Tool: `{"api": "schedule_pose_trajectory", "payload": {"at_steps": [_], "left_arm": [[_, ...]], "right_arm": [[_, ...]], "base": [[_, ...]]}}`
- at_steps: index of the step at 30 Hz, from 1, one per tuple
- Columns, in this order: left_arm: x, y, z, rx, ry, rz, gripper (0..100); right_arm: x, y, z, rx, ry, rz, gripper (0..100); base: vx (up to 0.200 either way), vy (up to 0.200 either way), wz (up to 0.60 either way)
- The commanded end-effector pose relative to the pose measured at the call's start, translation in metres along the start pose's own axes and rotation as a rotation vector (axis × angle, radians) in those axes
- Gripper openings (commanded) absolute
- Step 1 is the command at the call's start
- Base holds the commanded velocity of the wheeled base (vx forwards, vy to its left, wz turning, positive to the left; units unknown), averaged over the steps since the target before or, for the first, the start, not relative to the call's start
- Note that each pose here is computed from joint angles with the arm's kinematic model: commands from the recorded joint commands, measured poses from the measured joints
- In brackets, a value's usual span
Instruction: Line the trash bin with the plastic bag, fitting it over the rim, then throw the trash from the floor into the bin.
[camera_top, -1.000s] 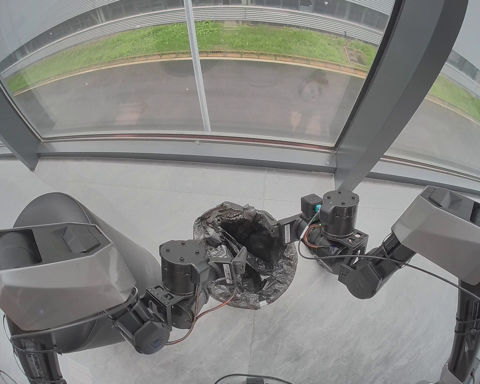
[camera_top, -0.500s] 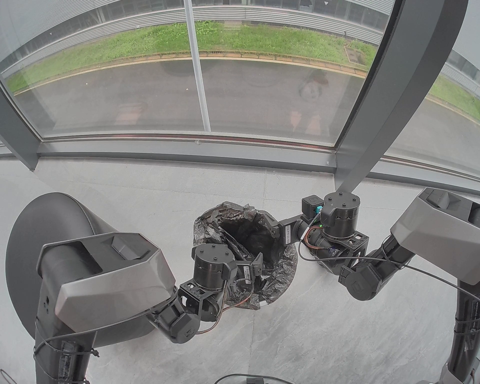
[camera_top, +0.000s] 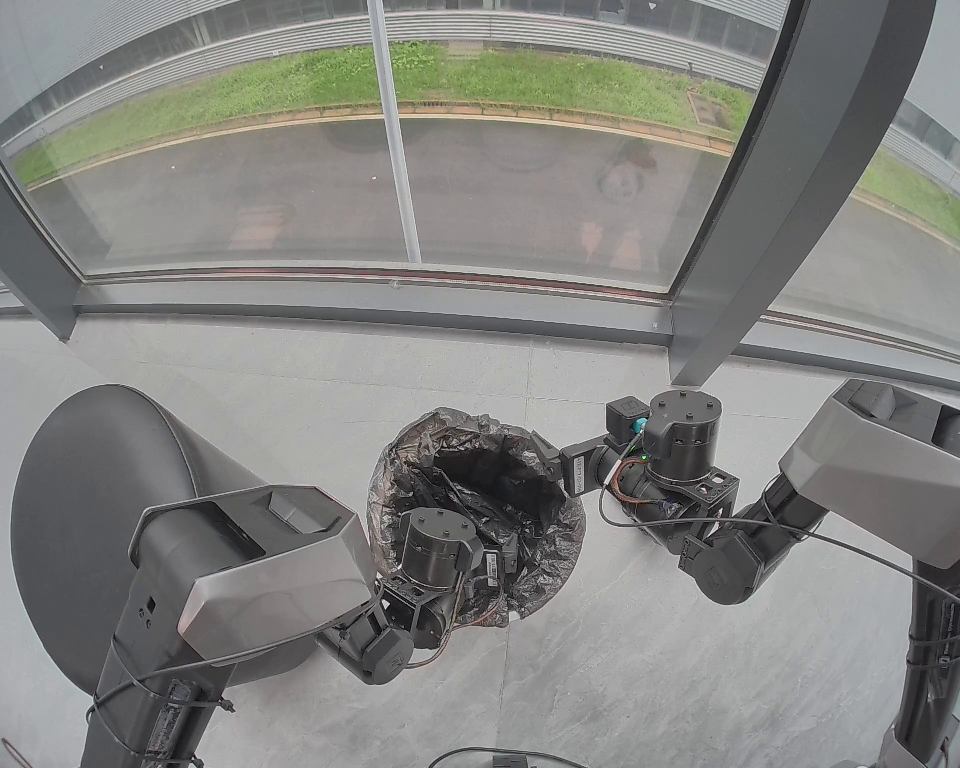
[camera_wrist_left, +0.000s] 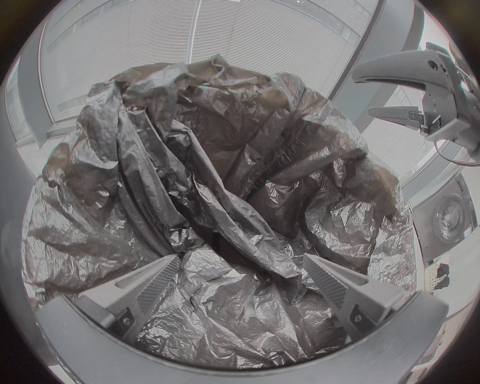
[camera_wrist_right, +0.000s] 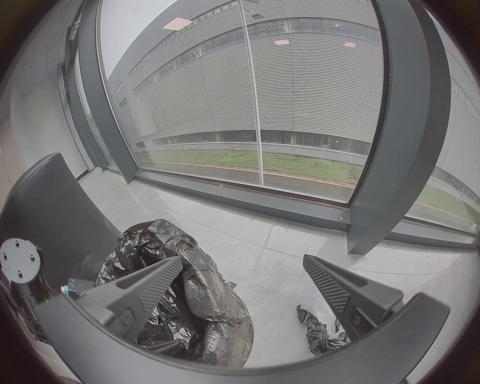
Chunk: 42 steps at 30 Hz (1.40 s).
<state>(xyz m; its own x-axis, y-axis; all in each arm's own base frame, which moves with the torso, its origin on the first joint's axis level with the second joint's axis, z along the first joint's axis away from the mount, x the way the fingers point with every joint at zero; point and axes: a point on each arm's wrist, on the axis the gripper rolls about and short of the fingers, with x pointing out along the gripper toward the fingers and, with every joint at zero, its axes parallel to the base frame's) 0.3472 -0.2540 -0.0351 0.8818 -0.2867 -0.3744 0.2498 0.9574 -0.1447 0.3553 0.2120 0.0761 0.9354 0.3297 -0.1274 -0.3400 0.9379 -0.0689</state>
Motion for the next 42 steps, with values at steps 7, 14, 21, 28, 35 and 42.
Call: {"api": "schedule_pose_trajectory", "payload": {"at_steps": [7, 14, 21, 28, 35, 42], "left_arm": [[-0.014, -0.019, 0.003, 0.006, -0.004, -0.043, 100], [-0.056, -0.054, 0.019, -0.016, -0.024, -0.149, 100], [-0.099, -0.071, 0.034, -0.035, -0.092, -0.24, 100], [-0.131, -0.051, 0.067, -0.073, -0.17, -0.235, 100], [-0.147, -0.004, 0.075, 0.003, -0.257, -0.148, 100], [-0.139, 0.048, 0.082, -0.002, -0.282, 0.013, 100]], "right_arm": [[0.001, 0.0, -0.004, -0.003, 0.01, 0.0, 100], [0.001, 0.0, -0.004, -0.003, 0.01, 0.0, 100], [0.001, 0.0, -0.004, -0.003, 0.01, -0.001, 100], [0.004, -0.003, -0.01, -0.003, 0.025, -0.014, 100], [0.006, -0.019, -0.013, 0.073, 0.035, -0.056, 100], [0.01, -0.047, -0.042, 0.086, 0.108, -0.124, 100]], "base": [[0.0, 0.0, 0.0], [0.0, 0.0, 0.0], [0.0, 0.0, 0.0], [0.0, 0.0, 0.0], [0.0, 0.0, 0.0], [0.0, 0.0, 0.0]]}}
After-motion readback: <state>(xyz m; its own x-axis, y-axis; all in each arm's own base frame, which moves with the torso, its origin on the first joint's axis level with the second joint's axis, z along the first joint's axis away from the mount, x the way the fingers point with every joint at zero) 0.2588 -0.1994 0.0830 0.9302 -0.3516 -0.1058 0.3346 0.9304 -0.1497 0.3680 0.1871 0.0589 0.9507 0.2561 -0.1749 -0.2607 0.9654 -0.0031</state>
